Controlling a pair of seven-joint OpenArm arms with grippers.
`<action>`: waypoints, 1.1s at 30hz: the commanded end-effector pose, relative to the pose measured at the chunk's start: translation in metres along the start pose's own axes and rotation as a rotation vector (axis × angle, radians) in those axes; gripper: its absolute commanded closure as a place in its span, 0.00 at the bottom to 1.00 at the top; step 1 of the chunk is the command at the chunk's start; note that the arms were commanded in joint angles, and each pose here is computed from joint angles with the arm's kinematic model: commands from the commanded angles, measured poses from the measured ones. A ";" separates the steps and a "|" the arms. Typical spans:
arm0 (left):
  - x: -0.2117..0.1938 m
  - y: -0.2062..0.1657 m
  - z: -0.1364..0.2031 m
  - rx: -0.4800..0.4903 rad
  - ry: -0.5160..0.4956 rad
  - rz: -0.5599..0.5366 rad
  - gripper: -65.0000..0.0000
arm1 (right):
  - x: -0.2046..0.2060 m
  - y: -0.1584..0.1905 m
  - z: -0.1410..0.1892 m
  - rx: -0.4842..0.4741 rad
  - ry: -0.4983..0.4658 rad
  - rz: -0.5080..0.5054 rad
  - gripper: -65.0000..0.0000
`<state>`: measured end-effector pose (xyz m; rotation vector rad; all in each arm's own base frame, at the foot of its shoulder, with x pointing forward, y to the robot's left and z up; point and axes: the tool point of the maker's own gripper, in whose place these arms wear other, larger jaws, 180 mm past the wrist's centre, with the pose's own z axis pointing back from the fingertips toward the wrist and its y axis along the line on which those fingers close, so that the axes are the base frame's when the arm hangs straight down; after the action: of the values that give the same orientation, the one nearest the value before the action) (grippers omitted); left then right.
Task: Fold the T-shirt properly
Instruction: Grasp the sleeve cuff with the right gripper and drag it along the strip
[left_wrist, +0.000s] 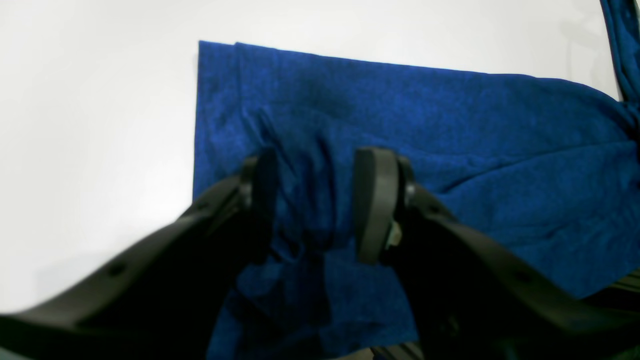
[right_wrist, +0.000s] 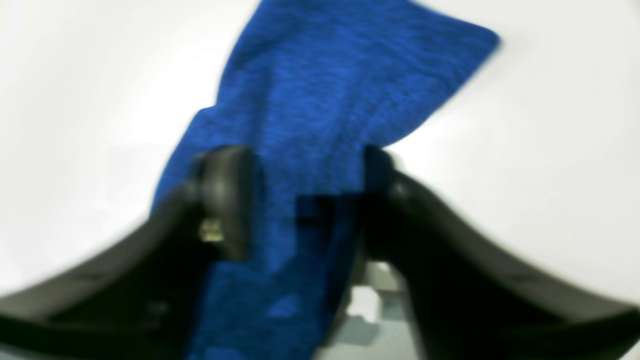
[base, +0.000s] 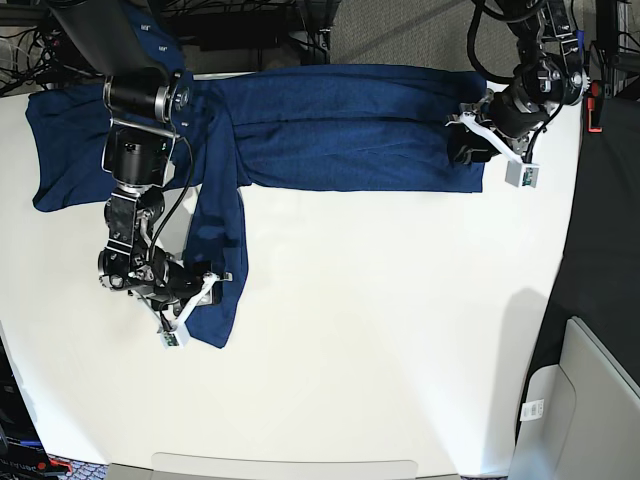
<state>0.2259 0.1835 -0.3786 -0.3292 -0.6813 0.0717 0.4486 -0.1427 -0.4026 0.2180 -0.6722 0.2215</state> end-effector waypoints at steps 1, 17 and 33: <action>0.013 0.000 0.004 -0.002 -0.042 -0.019 0.62 | -0.012 0.012 -0.003 0.027 0.073 0.010 0.73; 0.016 0.001 0.005 0.000 -0.052 -0.021 0.62 | -0.007 0.090 0.035 0.356 0.080 0.035 1.00; 0.015 0.002 0.005 0.006 -0.050 -0.021 0.62 | -0.033 0.244 0.089 0.781 0.018 0.238 1.00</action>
<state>0.2283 0.1869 -0.3764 -0.3220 -0.6951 0.0711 0.2958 0.0622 -0.3376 0.8811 -0.5212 0.7041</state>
